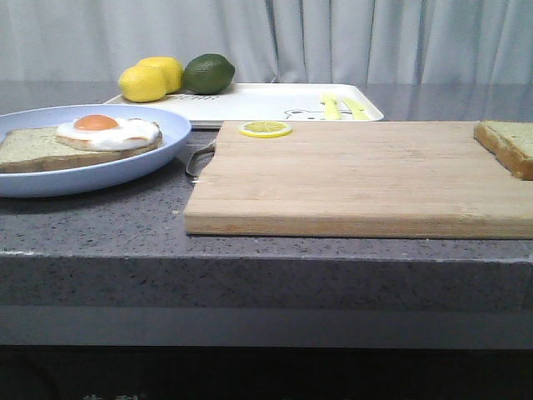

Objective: Place bread and move sandwich to tray
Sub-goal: 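Lower the right gripper and grasp the bread slice by its edge, then lift the bread slice with the right gripper toward the blue plate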

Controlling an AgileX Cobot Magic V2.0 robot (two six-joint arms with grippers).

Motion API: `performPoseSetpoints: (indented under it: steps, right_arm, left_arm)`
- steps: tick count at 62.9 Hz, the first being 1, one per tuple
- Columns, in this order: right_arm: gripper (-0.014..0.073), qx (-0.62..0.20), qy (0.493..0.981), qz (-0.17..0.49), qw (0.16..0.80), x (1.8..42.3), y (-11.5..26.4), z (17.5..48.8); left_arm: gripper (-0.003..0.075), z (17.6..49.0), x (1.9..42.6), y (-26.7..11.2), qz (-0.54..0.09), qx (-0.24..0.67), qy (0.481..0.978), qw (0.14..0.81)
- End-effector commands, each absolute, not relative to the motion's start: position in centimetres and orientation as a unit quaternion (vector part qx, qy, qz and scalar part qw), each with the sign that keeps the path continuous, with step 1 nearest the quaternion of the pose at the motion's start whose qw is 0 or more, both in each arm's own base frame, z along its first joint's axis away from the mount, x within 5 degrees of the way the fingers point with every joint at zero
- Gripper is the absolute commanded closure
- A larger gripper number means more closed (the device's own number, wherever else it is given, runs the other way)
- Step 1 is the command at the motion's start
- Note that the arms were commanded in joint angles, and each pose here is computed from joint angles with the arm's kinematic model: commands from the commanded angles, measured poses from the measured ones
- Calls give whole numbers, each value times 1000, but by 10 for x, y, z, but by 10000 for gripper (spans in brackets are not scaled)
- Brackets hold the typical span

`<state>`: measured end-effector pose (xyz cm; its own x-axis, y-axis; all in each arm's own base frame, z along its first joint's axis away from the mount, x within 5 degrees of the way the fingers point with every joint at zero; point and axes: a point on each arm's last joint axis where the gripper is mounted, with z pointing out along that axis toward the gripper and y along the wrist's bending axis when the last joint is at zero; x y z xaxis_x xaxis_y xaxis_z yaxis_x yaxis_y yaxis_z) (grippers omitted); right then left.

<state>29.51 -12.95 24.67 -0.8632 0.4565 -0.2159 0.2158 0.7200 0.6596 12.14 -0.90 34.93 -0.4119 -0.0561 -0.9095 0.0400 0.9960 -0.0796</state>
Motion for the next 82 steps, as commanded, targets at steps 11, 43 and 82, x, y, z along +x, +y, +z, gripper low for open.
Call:
performPoseSetpoints:
  steps: [11, 43, 82]
  right_arm:
    - [204, 145, 901, 368, 180, 288, -120, 271]
    - [209, 153, 907, 365, 143, 291, -125, 254]
    - [667, 147, 910, 358, 150, 287, -123, 260]
  left_arm:
    - [293, 366, 124, -10, -52, -7, 810, 584]
    - [293, 366, 124, -10, -52, -7, 810, 584]
    - [293, 368, 125, -10, -52, -7, 803, 594]
